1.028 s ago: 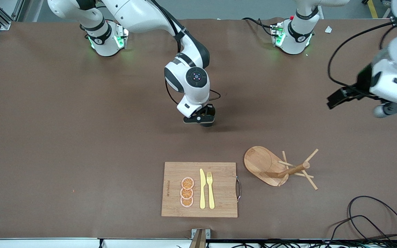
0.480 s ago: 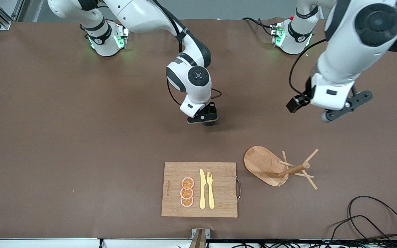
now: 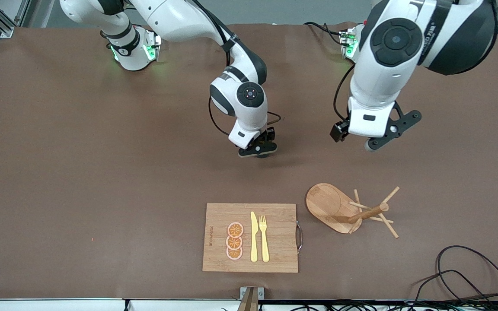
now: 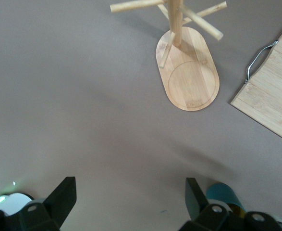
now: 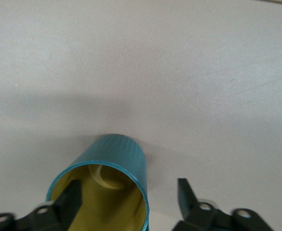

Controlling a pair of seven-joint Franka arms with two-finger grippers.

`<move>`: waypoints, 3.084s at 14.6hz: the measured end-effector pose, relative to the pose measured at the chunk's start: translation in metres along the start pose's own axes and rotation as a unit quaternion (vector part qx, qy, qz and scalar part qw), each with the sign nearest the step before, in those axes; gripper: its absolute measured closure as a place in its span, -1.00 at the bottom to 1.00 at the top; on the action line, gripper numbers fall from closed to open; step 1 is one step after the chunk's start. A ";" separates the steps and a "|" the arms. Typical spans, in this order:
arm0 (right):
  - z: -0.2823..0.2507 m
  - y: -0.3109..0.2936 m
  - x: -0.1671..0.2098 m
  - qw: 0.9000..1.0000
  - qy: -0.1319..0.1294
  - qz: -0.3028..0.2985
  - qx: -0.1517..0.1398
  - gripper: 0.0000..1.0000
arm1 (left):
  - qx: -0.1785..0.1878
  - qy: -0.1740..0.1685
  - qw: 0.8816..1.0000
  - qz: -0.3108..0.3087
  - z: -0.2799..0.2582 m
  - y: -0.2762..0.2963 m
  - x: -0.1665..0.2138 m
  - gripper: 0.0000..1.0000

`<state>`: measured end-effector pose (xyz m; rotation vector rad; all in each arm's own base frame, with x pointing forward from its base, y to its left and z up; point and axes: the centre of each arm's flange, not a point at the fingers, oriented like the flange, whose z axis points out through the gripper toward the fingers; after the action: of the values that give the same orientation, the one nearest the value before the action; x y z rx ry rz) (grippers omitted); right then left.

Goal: Pass cup and hang on rack

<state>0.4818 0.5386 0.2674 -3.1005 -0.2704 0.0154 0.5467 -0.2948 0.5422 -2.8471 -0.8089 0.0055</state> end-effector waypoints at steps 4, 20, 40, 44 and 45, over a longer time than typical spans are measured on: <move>-0.027 0.012 0.006 0.999 -0.026 -0.030 -0.004 -1.00 | 0.000 0.026 1.000 -0.013 -0.004 0.019 -0.028 -1.00; -0.209 0.502 0.061 0.985 -0.127 0.112 -0.015 -1.00 | 0.017 0.170 0.981 -0.094 0.109 0.159 -0.245 -1.00; -0.304 0.594 -0.027 0.992 -0.055 0.115 -0.015 -1.00 | -0.020 0.354 0.929 -0.106 0.331 0.211 -0.393 -1.00; -0.336 0.589 -0.021 0.992 -0.051 0.111 -0.017 -1.00 | -0.019 0.359 0.927 -0.107 0.345 0.213 -0.389 -1.00; -0.339 0.589 -0.018 0.992 -0.049 0.111 -0.018 -1.00 | -0.017 0.360 0.927 -0.106 0.349 0.213 -0.387 -1.00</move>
<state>0.5700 -0.0542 0.5882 -3.1520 0.0737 0.1697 0.3097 -0.6139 0.1437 -2.4521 -0.9156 -1.0192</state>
